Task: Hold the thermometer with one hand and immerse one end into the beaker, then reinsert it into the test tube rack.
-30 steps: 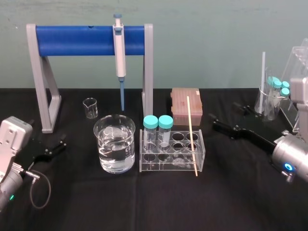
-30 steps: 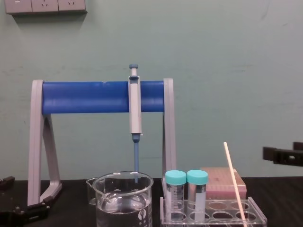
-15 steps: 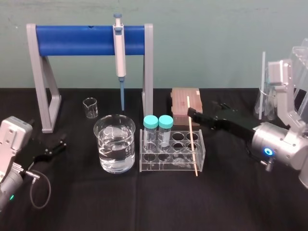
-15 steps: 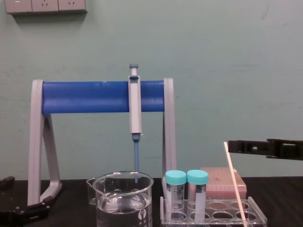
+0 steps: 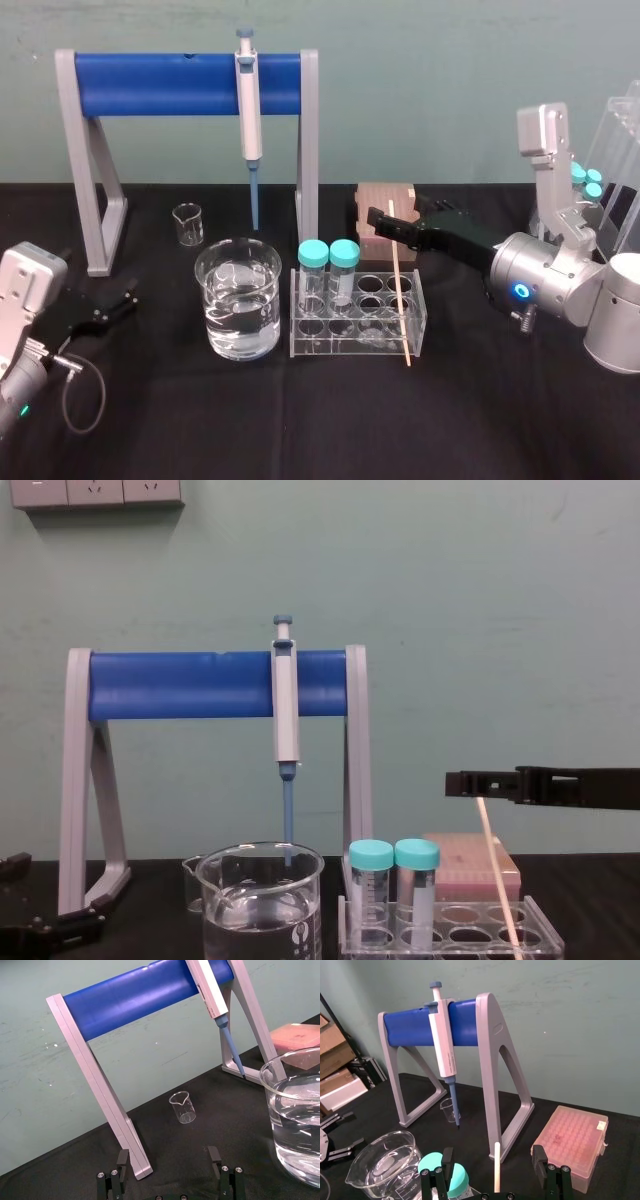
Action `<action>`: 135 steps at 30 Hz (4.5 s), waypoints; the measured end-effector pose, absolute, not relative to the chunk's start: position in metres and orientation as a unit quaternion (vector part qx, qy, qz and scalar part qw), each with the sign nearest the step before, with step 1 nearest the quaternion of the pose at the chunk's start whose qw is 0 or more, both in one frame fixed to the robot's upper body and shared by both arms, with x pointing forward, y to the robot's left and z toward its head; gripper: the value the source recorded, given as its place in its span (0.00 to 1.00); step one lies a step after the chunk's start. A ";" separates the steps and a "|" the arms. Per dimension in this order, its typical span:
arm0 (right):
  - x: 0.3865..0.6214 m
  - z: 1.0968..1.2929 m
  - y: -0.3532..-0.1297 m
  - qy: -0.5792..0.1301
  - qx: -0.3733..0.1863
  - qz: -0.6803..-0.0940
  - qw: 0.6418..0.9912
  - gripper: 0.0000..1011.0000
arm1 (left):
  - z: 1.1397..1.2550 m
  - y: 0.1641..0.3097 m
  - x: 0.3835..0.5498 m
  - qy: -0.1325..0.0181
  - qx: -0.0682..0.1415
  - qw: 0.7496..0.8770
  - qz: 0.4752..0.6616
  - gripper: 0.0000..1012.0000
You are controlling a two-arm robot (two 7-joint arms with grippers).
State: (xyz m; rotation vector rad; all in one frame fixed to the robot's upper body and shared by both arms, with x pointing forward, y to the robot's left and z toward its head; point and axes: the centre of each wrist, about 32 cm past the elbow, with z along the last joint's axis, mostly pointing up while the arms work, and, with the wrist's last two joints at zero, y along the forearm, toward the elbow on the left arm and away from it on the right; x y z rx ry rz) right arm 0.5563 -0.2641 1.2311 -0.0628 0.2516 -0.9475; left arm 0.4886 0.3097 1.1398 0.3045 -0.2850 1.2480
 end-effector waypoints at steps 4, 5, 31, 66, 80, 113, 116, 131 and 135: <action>0.558 1.230 -0.262 0.126 -0.036 -0.455 0.881 0.99 | 1.140 0.310 0.489 -0.133 0.141 0.791 0.580 0.99; 0.559 1.229 -0.261 0.126 -0.037 -0.455 0.881 0.99 | 1.140 0.310 0.489 -0.132 0.142 0.791 0.580 0.99; 0.560 1.225 -0.262 0.140 -0.047 -0.466 0.872 0.99 | 1.140 0.310 0.489 -0.132 0.141 0.791 0.580 0.99; 0.559 1.223 -0.260 0.143 -0.047 -0.462 0.874 0.91 | 1.140 0.310 0.489 -0.132 0.141 0.791 0.580 0.99; 0.559 1.223 -0.260 0.143 -0.047 -0.462 0.874 0.48 | 1.140 0.310 0.489 -0.132 0.141 0.791 0.580 0.99; 0.558 1.224 -0.261 0.138 -0.042 -0.461 0.876 0.04 | 1.140 0.310 0.489 -0.132 0.142 0.791 0.580 0.99; 0.556 1.225 -0.263 0.131 -0.033 -0.458 0.879 0.04 | 1.140 0.310 0.489 -0.132 0.141 0.791 0.580 0.99; 0.548 1.235 -0.272 0.094 -0.001 -0.449 0.889 0.04 | 1.140 0.310 0.489 -0.132 0.141 0.791 0.580 0.99; 0.541 1.240 -0.274 0.060 0.008 -0.447 0.892 0.04 | 1.140 0.310 0.489 -0.132 0.141 0.791 0.580 0.99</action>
